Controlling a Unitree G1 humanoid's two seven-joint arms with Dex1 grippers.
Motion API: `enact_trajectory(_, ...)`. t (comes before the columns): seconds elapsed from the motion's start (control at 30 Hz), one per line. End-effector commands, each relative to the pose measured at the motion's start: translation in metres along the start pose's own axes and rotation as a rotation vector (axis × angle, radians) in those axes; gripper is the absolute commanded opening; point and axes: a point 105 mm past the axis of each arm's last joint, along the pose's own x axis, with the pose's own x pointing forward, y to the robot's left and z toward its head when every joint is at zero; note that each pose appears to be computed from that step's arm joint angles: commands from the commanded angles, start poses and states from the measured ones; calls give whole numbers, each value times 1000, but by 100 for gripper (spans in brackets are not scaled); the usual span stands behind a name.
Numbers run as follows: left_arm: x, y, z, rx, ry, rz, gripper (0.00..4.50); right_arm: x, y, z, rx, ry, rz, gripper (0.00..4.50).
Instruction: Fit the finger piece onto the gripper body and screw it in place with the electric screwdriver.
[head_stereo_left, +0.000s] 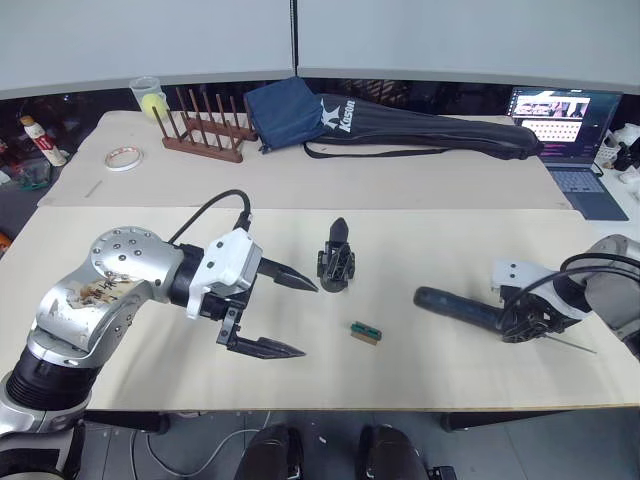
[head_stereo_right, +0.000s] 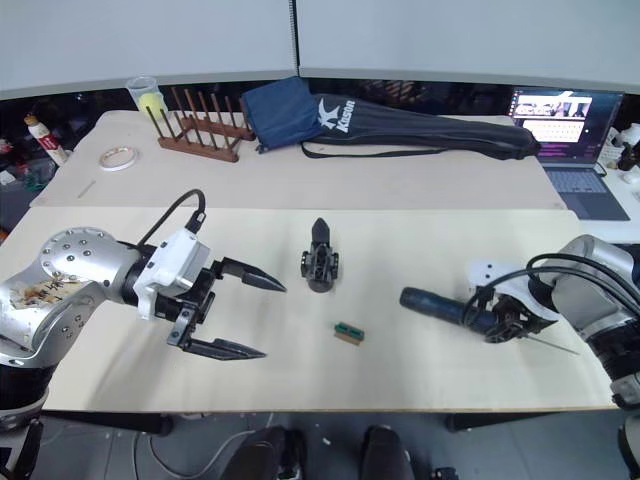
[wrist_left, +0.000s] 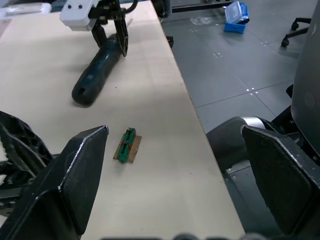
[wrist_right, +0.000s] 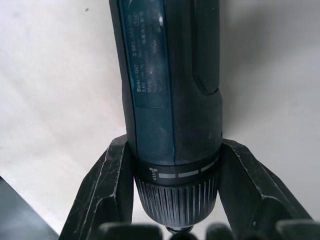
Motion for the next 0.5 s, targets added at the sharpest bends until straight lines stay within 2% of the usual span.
enact_trajectory(0.03,0,-1,-4,9,11,-18,450,-53,-21,15,-212,-73,-239,197)
enact_trajectory(0.07,-1,-1,-6,0,12,-21,450,-58,-21,18,-226,-90,-262,197)
enact_trajectory(0.13,2,-1,-6,-57,-12,-34,450,-82,-15,42,-125,-348,-311,196)
enact_trajectory(0.2,4,1,-10,-75,-17,-36,450,-107,1,69,-33,-660,-325,196)
enact_trajectory(0.23,4,2,-12,-75,-15,-34,450,-114,8,77,-4,-753,-320,196)
enact_trajectory(0.3,2,6,-20,-87,-3,-27,450,-130,27,97,62,-1019,-331,196)
enact_trajectory(0.37,2,6,-30,-70,23,-41,450,-133,46,110,159,-1258,-329,196)
enact_trajectory(0.5,7,13,-39,-90,-5,-8,450,-117,79,131,232,-1470,-311,195)
